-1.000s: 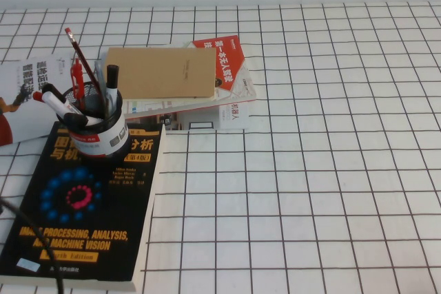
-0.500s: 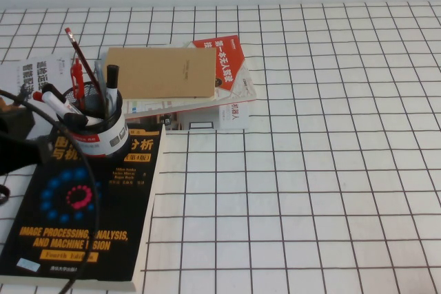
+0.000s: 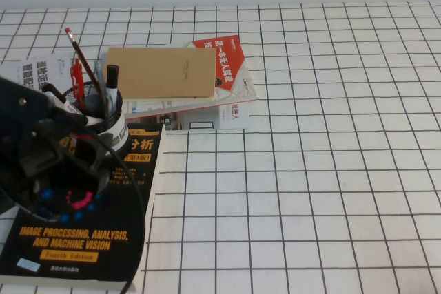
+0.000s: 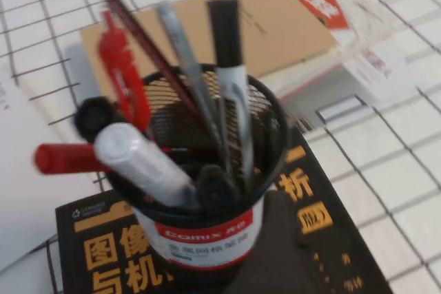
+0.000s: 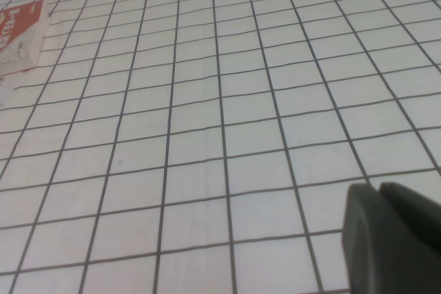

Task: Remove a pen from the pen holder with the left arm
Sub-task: 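Take a marker out of the pen holder and lay it on the table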

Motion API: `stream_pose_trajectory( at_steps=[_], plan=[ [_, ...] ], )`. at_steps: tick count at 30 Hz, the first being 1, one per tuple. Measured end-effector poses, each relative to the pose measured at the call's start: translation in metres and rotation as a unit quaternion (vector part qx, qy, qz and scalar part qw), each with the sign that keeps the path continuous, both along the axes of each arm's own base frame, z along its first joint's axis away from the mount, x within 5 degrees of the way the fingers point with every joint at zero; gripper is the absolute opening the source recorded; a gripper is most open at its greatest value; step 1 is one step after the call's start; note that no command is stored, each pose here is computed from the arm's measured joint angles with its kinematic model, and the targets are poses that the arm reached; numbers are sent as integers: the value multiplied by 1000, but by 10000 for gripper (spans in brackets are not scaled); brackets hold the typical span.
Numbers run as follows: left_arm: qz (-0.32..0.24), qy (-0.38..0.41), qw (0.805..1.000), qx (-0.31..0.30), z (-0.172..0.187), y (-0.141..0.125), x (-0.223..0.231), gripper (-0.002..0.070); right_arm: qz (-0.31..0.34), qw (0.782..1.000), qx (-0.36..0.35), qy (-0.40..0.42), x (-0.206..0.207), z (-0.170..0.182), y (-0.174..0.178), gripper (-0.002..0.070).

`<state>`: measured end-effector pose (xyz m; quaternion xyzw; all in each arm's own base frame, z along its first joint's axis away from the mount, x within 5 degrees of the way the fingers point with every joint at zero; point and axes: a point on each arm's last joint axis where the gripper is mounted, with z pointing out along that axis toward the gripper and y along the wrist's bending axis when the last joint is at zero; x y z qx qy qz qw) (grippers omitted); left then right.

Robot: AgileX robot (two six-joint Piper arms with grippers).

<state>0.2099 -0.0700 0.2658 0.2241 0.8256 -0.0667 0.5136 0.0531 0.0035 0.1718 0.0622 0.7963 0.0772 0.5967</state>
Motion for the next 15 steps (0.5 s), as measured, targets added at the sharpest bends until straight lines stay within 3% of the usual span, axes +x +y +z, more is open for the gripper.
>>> stream_pose_trajectory(
  at_steps=[2,5,10,15],
  plan=[
    [31,2,999,-34,2,2,2,464,0,1000,0,0,0,0,0,-16],
    [79,0,994,-76,5,6,5,482,0,1000,0,0,0,0,0,-16],
    [126,-12,987,-95,8,12,8,452,0,1000,0,0,0,0,0,-16],
    [137,-5,986,-95,4,13,11,435,0,1000,0,0,0,0,0,-16]
  ],
)
